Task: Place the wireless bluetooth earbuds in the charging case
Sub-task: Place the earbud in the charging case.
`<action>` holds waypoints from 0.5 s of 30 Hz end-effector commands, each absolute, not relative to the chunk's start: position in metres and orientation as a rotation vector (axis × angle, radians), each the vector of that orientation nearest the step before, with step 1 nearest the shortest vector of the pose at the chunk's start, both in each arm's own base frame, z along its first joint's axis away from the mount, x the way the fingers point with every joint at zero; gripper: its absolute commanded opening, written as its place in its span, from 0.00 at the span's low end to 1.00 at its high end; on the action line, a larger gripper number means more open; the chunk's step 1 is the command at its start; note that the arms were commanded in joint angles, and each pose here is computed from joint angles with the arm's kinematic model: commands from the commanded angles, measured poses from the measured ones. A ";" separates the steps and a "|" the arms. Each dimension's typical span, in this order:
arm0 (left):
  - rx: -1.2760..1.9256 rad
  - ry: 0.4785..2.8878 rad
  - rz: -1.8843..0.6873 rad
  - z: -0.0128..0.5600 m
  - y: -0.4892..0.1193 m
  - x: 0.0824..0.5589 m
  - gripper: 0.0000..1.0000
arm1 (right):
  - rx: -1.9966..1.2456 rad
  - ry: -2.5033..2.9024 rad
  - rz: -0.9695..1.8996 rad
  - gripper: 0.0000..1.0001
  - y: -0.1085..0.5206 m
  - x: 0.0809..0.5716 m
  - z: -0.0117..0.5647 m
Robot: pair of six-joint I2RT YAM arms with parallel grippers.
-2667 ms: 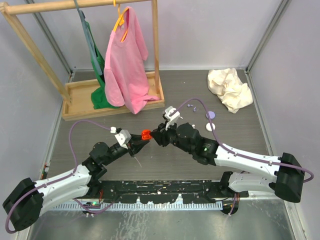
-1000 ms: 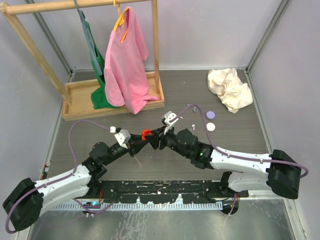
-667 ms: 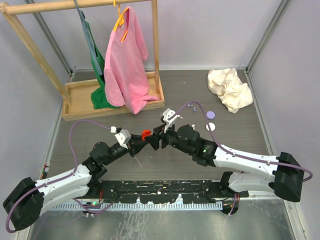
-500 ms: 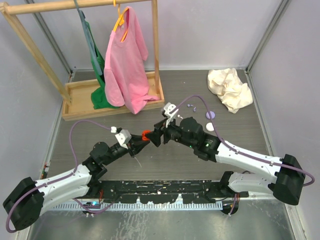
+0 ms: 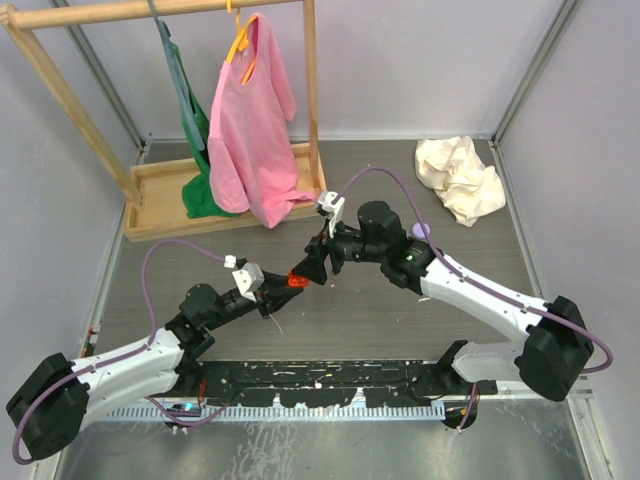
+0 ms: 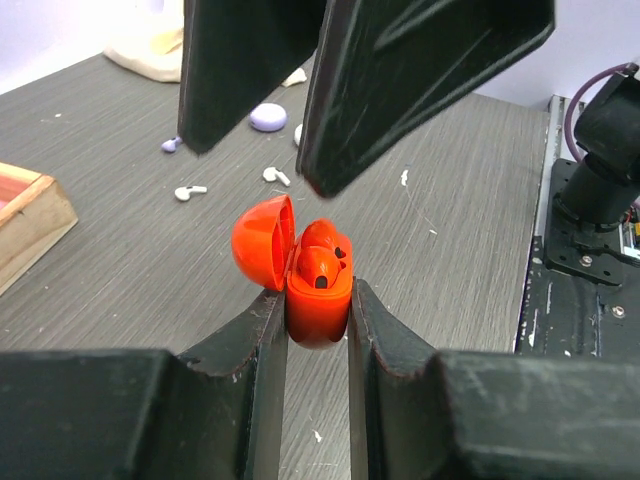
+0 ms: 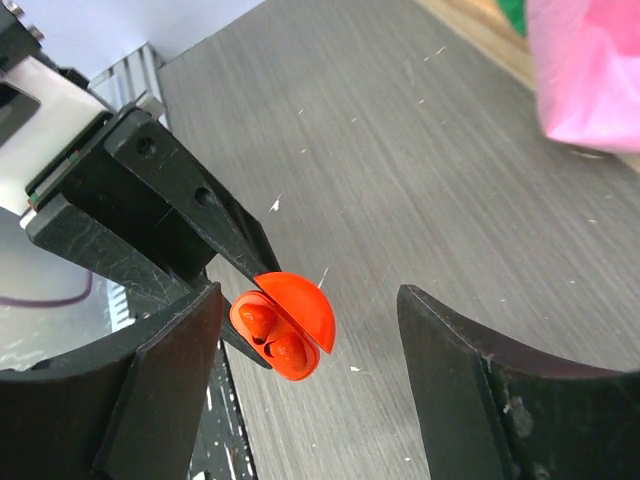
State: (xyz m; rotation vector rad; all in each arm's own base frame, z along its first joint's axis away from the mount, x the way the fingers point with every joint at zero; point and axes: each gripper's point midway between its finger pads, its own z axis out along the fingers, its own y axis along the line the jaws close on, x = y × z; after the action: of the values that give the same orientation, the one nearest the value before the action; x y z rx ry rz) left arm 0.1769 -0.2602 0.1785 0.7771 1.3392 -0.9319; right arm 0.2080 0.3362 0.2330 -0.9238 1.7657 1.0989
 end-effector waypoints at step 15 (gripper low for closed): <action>0.780 1.225 -0.935 0.206 -0.263 0.176 0.00 | -1.226 1.728 1.293 0.74 0.349 0.172 0.230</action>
State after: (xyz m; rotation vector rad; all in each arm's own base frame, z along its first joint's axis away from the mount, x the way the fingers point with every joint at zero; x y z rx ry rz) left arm 0.1721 -0.2625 0.1796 0.8008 1.3241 -0.9532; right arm 0.1775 0.3463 0.2055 -1.1621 1.8341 1.2631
